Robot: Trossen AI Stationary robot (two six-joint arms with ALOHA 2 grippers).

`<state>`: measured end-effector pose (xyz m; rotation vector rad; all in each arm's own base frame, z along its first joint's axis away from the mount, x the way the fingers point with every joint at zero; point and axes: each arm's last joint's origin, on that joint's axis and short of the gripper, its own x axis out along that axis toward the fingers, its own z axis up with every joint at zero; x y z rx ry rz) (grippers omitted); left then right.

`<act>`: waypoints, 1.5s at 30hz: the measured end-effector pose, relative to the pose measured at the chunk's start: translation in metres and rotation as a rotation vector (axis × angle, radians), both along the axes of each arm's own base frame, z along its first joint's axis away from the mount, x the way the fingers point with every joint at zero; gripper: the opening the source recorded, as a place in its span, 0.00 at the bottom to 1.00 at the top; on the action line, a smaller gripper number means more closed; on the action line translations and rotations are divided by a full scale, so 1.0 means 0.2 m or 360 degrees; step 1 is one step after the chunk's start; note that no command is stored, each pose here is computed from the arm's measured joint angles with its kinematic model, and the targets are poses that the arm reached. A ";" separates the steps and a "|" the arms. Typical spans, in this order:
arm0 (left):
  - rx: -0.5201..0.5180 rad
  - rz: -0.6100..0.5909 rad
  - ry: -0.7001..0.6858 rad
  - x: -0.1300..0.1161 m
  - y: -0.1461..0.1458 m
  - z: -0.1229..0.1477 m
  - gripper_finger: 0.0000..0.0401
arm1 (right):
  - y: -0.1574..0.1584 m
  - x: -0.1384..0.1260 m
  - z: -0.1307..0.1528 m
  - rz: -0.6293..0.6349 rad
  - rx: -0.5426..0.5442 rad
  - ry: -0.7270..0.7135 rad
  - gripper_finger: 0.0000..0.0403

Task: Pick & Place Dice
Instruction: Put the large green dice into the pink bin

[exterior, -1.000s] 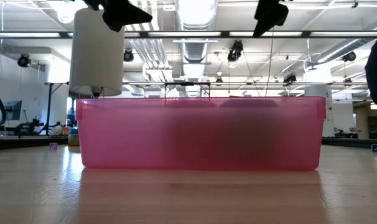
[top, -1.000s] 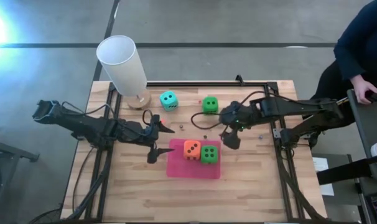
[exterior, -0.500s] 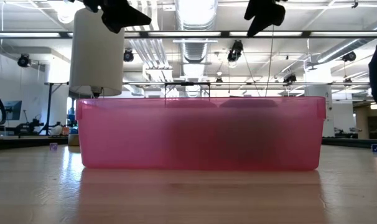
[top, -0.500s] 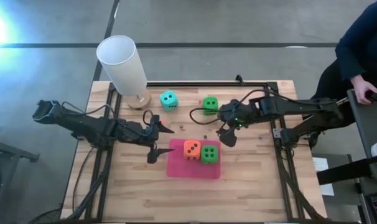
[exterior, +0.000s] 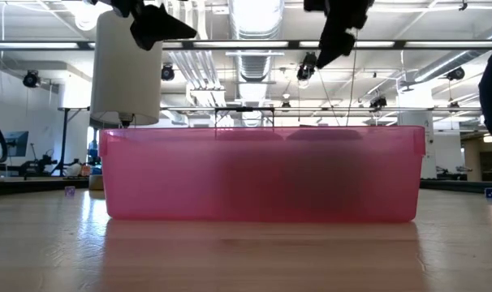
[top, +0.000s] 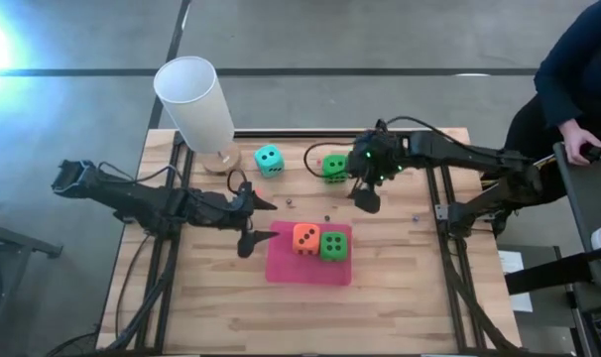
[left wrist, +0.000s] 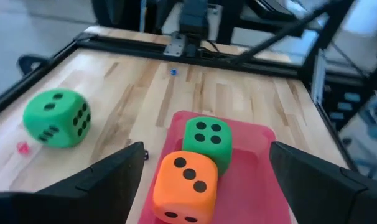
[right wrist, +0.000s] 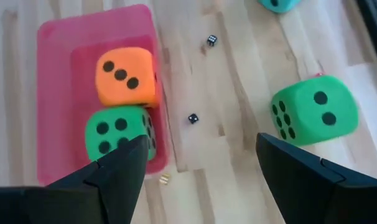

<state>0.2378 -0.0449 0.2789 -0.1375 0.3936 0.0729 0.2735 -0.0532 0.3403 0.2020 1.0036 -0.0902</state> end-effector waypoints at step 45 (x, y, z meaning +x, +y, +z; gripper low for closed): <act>0.0023 0.0912 -0.0067 0.00 0.38 0.01 0.86 | -0.56 0.07 -0.31 0.0115 -0.0068 0.0033 0.76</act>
